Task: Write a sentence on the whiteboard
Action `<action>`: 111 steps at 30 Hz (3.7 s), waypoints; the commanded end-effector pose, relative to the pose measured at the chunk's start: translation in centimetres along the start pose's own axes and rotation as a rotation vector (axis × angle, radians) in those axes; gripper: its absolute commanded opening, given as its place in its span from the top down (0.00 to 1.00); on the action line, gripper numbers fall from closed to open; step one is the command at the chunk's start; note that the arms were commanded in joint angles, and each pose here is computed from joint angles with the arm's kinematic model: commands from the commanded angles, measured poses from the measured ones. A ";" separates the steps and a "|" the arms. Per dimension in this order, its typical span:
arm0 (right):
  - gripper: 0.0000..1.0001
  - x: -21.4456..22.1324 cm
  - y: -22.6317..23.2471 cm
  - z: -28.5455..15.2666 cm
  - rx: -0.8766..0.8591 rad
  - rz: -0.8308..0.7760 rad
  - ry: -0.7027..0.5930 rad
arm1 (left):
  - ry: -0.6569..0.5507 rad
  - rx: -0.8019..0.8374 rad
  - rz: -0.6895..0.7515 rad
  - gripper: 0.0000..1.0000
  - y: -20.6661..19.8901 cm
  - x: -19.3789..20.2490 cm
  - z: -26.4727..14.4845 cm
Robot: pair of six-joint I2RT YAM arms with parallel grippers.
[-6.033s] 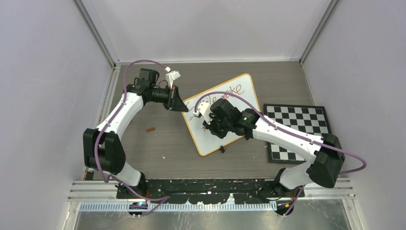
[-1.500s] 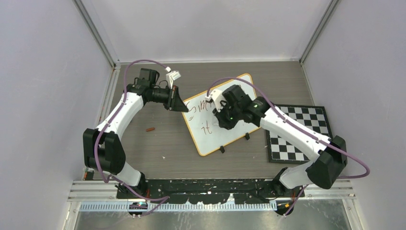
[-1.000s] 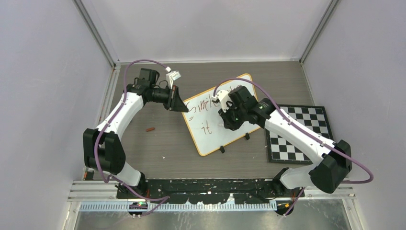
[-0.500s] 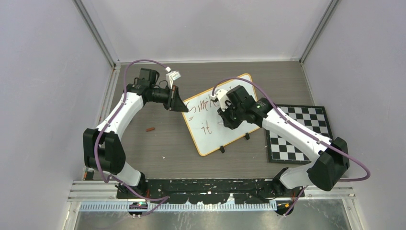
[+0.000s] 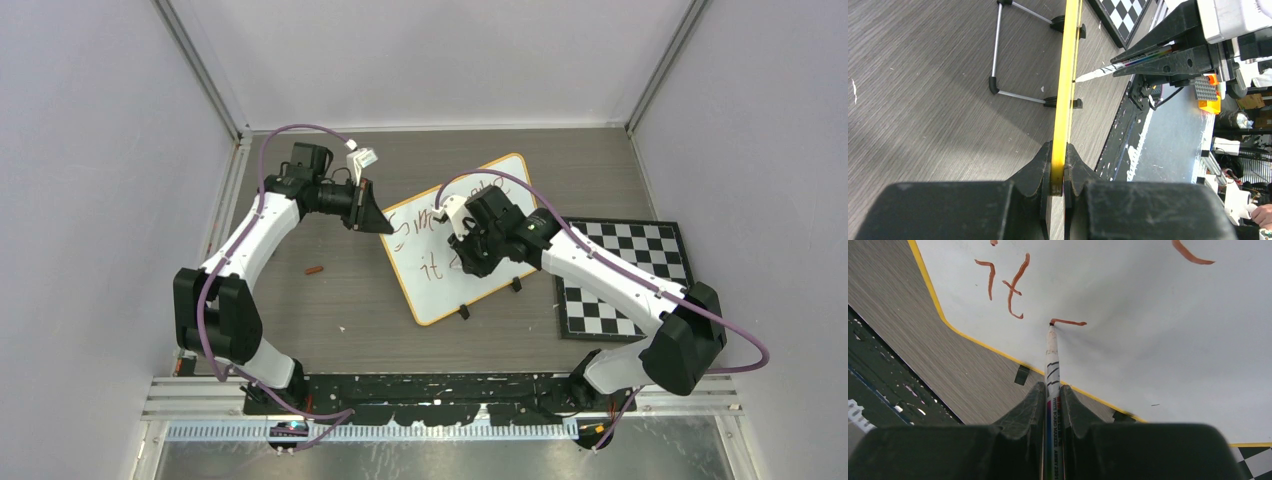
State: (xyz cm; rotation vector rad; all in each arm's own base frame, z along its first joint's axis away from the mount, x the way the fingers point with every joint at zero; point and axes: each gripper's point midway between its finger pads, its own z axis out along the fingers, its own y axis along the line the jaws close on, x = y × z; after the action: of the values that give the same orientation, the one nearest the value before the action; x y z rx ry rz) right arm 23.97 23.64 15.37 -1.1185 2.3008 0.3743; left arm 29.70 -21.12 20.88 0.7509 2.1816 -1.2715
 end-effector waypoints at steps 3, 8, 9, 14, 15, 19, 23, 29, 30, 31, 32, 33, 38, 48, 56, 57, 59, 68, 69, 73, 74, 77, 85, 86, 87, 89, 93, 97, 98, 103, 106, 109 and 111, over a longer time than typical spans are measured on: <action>1.00 0.7 -1.0 -0.2 0.054 -0.036 0.007 | -0.011 -0.063 0.043 1.00 1.0 -0.9 -0.4; 1.00 0.1 -1.4 -1.1 0.075 -0.038 -0.010 | -0.011 -0.060 0.041 1.00 0.9 -0.9 -0.4; 1.00 -0.1 -1.4 -1.4 0.076 -0.035 -0.015 | -0.011 -0.060 0.041 1.00 0.9 -0.9 -0.5; 1.00 -1.1 -1.5 -2.6 0.079 -0.022 -0.056 | -0.012 -0.060 0.049 1.00 0.6 -0.8 -0.6; 1.00 -1.2 -1.6 -2.8 0.085 -0.020 -0.059 | -0.011 -0.058 0.048 1.00 0.6 -0.8 -0.6; 1.00 -1.3 -2.4 -2.7 0.114 -0.010 -0.057 | -0.011 -0.058 0.048 1.00 0.6 -0.9 -0.6; 1.00 -1.9 -3.0 -2.4 0.131 0.002 -0.073 | -0.011 -0.058 0.046 1.00 0.6 -0.8 -0.6; 1.00 -2.3 -2.8 -1.7 0.116 0.007 -0.073 | -0.011 -0.059 0.047 1.00 0.6 -0.9 -0.6; 1.00 -2.3 -2.7 -1.5 0.110 0.009 -0.069 | -0.011 -0.060 0.046 1.00 0.7 -0.9 -0.6; 1.00 -2.2 -2.6 -1.4 0.101 0.010 -0.064 | -0.012 -0.061 0.047 1.00 0.7 -0.9 -0.6; 1.00 -2.0 -2.4 -1.2 0.092 0.013 -0.059 | -0.011 -0.061 0.047 1.00 0.7 -0.9 -0.6; 1.00 -1.8 -2.2 -1.1 0.082 0.014 -0.052 | -0.010 -0.061 0.047 1.00 0.8 -0.8 -0.6; 1.00 -0.6 -1.8 -0.4 0.061 0.014 -0.014 | -0.007 -0.060 0.045 1.00 0.8 -0.8 -0.5; 1.00 0.9 -2.4 -1.1 0.097 -0.023 0.025 | -0.007 -0.060 0.047 1.00 0.8 -0.7 -0.5; 1.00 -0.1 -4.1 -1.8 0.176 -0.026 0.011 | -0.009 -0.058 0.046 1.00 0.7 -0.8 -0.5; 1.00 -0.5 -4.2 -1.9 0.185 -0.022 0.002 | -0.010 -0.058 0.049 1.00 0.7 -0.8 -0.6; 1.00 -0.9 -4.6 -2.0 0.204 -0.016 -0.012 | -0.010 -0.059 0.048 1.00 0.7 -0.8 -0.6; 1.00 -2.3 -3.8 -2.1 0.162 0.012 -0.067 | -0.011 -0.058 0.050 1.00 0.6 -0.8 -0.6; 1.00 -2.3 -3.7 -2.0 0.157 0.014 -0.069 | -0.012 -0.058 0.052 1.00 0.6 -0.8 -0.6; 1.00 -2.8 -2.8 -2.0 0.114 0.022 -0.089 | -0.011 -0.058 0.051 1.00 0.7 -0.8 -0.6; 1.00 -2.9 -2.7 -2.0 0.112 0.024 -0.094 | -0.011 -0.058 0.051 1.00 0.7 -0.8 -0.6; 1.00 -3.1 -2.5 -1.9 0.105 0.024 -0.101 | -0.010 -0.057 0.049 1.00 0.7 -0.7 -0.6; 1.00 -3.0 -1.9 -1.6 0.090 0.019 -0.098 | -0.010 -0.058 0.050 1.00 0.7 -0.6 -0.6; 1.00 -2.9 -1.9 -1.7 0.089 0.019 -0.098 | -0.010 -0.057 0.051 1.00 0.7 -0.6 -0.6; 1.00 -2.9 -1.8 -1.8 0.089 0.020 -0.096 | -0.009 -0.058 0.049 1.00 0.7 -0.6 -0.5; 1.00 -2.9 -1.8 -2.1 0.087 0.018 -0.099 | -0.010 -0.057 0.049 1.00 0.7 -0.6 -0.6; 1.00 -2.5 -1.7 -3.0 0.077 0.018 -0.101 | -0.009 -0.057 0.051 1.00 0.6 -0.5 -0.6; 1.00 -1.8 -1.8 -3.9 0.075 0.018 -0.105 | -0.011 -0.056 0.057 1.00 0.5 -0.5 -0.7; 1.00 -1.7 -1.9 -4.0 0.080 0.019 -0.105 | -0.010 -0.055 0.055 1.00 0.5 -0.5 -0.7; 1.00 -1.3 -2.9 -3.5 0.120 0.019 -0.078 | -0.010 -0.052 0.052 1.00 0.5 -0.5 -0.6; 1.00 -1.2 -3.3 -2.8 0.133 0.022 -0.063 | -0.013 -0.055 0.055 1.00 0.4 -0.6 -0.7; 1.00 -1.3 -3.5 -2.3 0.138 0.021 -0.057 | -0.013 -0.057 0.055 1.00 0.4 -0.6 -0.7; 1.00 -1.3 -3.7 -2.1 0.144 0.021 -0.054 | -0.014 -0.057 0.056 1.00 0.5 -0.7 -0.7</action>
State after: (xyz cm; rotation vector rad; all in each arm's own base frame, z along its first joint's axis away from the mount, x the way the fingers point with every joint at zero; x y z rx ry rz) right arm 25.43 20.85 17.00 -1.0218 2.3037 0.2613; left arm 29.63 -21.13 20.89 0.7582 2.1770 -1.2740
